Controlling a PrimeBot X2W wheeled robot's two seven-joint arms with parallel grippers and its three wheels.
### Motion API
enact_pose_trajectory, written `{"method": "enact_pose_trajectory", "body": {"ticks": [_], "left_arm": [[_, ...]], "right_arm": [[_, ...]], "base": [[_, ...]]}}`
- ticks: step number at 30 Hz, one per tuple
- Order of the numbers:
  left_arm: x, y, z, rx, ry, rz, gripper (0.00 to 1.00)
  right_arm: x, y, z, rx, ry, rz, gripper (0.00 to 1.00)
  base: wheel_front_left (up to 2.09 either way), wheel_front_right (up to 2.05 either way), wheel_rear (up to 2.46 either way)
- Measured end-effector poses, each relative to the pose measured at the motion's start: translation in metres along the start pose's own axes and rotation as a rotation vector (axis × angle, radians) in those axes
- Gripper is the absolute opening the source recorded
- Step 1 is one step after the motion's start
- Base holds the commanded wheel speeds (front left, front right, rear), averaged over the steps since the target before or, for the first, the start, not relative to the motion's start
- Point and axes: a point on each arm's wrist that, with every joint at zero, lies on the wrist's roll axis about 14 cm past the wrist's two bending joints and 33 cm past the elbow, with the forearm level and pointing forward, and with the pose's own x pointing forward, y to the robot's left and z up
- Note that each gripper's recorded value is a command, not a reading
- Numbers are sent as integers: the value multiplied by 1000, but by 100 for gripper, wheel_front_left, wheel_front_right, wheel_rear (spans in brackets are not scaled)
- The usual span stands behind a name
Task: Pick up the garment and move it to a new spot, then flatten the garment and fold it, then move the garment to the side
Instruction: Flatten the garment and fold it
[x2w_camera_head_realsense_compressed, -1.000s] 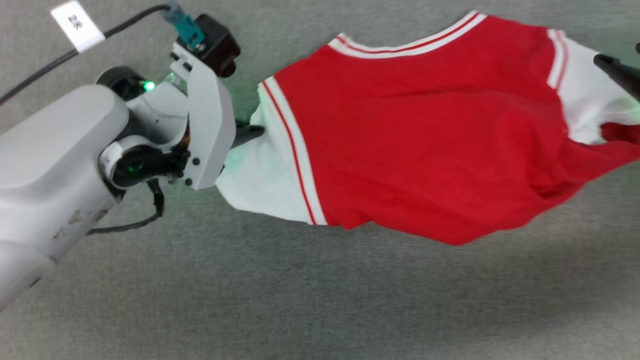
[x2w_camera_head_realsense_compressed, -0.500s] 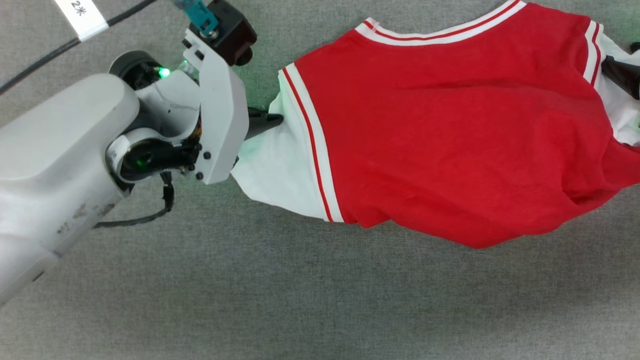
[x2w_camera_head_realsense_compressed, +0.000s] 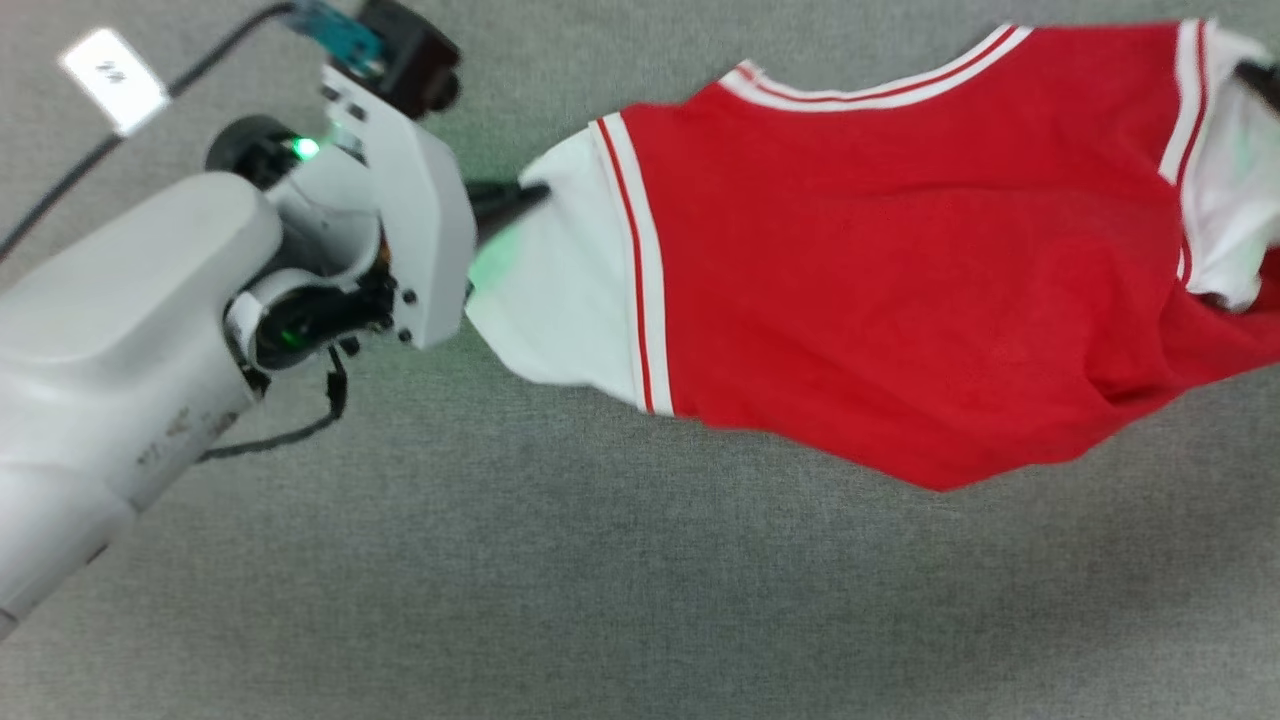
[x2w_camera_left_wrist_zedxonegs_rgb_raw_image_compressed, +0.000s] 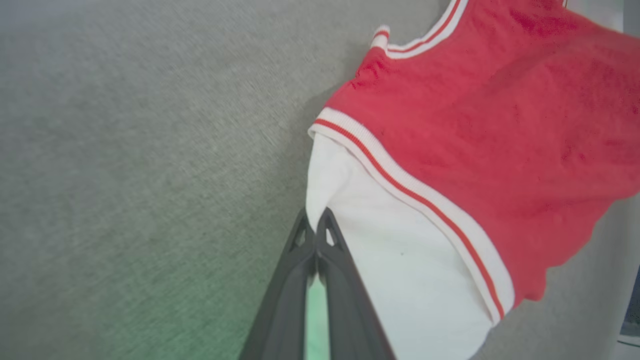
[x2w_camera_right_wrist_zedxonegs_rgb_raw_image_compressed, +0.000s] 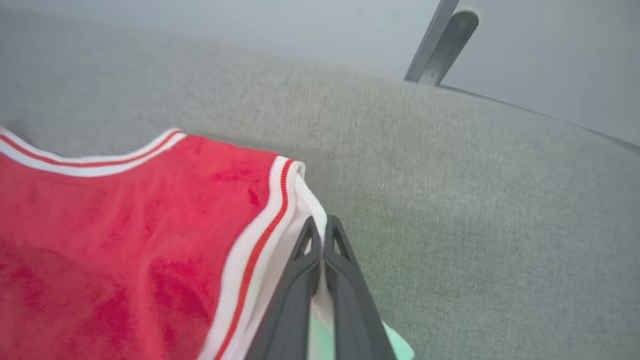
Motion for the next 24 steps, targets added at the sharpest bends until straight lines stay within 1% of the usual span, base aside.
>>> {"method": "enact_pose_trajectory", "body": {"ticks": [2, 5, 7, 10, 14, 16, 19, 22, 24], "left_arm": [[-9, 6, 17, 3, -88, 37, 0], [-27, 20, 42, 20, -216, 110, 0], [-43, 32, 62, 30, -301, 166, 0], [-66, 46, 98, 30, -452, 229, 0], [-103, 75, 150, 36, -661, 343, 0], [-121, 87, 174, 39, -759, 396, 0], [-146, 98, 211, 46, -887, 451, 0], [-174, 104, 245, 52, -1008, 493, 0], [-191, 105, 264, 72, -1067, 519, 0]], "right_arm": [[-10, -4, 22, 12, -80, -12, 0], [-23, 0, 53, 27, -196, -9, 0], [-34, -4, 80, 35, -293, -25, 0], [-51, -12, 125, 53, -452, -58, 0], [-63, -17, 176, 92, -636, -93, 0], [-67, -20, 198, 122, -711, -105, 0], [-71, -18, 229, 163, -802, -109, 0], [-79, -14, 259, 210, -899, -97, 0], [-83, -9, 274, 217, -943, -88, 0]], "base": [[0, 0, 0], [0, 0, 0], [0, 0, 0], [0, 0, 0], [0, 0, 0], [0, 0, 0], [0, 0, 0], [0, 0, 0], [0, 0, 0]]}}
